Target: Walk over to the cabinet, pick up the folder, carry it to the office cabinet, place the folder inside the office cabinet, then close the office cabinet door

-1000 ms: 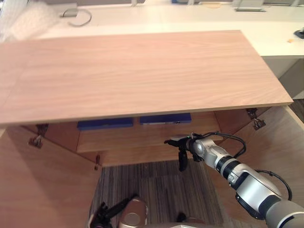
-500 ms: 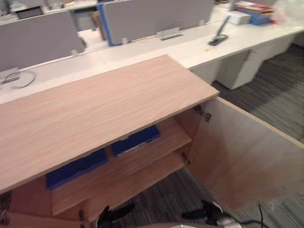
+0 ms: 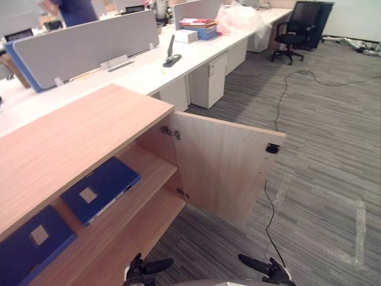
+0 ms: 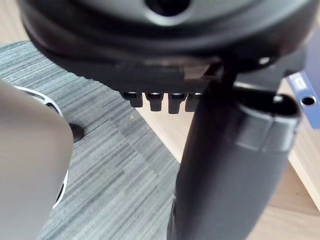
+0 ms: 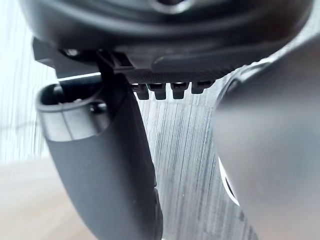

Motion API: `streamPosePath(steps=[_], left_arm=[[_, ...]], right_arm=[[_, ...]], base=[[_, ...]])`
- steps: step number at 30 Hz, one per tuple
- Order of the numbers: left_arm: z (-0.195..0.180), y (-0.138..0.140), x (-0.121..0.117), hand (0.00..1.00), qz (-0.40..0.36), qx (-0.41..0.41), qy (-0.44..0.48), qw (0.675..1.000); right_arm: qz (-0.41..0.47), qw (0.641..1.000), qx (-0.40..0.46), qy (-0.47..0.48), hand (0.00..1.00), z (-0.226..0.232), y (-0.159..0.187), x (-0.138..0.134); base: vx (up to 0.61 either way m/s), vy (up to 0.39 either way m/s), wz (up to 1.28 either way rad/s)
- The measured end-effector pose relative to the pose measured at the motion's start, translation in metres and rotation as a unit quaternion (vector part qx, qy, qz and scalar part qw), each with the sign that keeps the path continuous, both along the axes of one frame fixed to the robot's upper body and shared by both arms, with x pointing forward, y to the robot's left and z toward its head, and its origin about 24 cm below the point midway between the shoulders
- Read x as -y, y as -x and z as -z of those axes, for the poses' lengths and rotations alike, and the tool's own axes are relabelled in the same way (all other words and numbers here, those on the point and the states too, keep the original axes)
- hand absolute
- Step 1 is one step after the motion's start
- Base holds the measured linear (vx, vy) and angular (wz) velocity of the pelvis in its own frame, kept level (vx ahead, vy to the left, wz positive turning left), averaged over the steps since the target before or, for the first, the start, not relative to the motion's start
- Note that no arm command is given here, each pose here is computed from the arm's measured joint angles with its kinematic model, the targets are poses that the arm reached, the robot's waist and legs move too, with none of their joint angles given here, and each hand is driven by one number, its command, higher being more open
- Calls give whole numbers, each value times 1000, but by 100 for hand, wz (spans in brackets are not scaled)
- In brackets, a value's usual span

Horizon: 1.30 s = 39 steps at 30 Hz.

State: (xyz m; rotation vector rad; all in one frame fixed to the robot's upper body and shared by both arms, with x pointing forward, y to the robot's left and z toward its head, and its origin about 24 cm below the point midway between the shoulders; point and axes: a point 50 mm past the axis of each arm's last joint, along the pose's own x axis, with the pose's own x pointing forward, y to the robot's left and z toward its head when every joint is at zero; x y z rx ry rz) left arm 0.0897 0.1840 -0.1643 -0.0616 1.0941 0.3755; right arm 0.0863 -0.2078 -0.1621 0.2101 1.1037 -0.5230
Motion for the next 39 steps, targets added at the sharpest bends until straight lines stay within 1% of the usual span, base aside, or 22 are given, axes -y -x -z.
streamPosePath(steps=[3,5,8,10,11,14,16,17,20,22,24,26,31,39], left_arm=[[0,2,-6,100,-10,-2,-2,1000],[0,3,-6,100,-22,-2,2,1000],[1,6,-6,100,-29,-5,4,1000],[1,6,-6,100,-23,-5,3,1000],[1,6,-6,100,-20,-5,2,1000],[-1,7,-14,100,0,-4,-10,1000],[-1,7,-17,100,5,-3,-14,1000],[-2,9,-22,100,4,-6,-19,1000],[-1,23,-29,100,9,-21,-29,999],[1,43,-33,100,-6,-43,-29,999],[2,57,-34,100,-23,-59,-25,998],[2,61,-37,100,-42,-60,-24,997],[2,70,-43,100,-71,-66,-25,995],[1,101,-54,100,-141,-97,-29,985]], right_arm=[[23,1000,-1,-3,100,0,0,1],[25,1000,4,14,100,-3,-4,13],[11,999,27,39,100,-11,-23,27],[4,997,64,51,100,-21,-49,33],[2,996,74,53,100,-24,-56,33],[-10,988,139,64,100,-42,-92,34],[-19,983,167,71,100,-52,-109,36],[-21,979,185,78,100,-61,-122,40],[-13,972,219,81,100,-75,-141,46],[-23,964,249,95,100,-93,-164,52],[-23,960,262,99,100,-103,-175,57],[-28,958,265,108,100,-110,-183,62],[-71,947,288,121,100,-137,-218,56],[-127,930,316,140,100,-164,-247,42]], base=[[-8,-108,-24],[4,-75,-4],[-2,8,-1],[5,49,-5],[4,42,-5],[-28,46,-3],[-38,47,1],[-48,48,2],[-57,36,0],[-55,39,-1],[-57,20,12],[-79,3,21],[-85,9,5],[-16,21,4]])
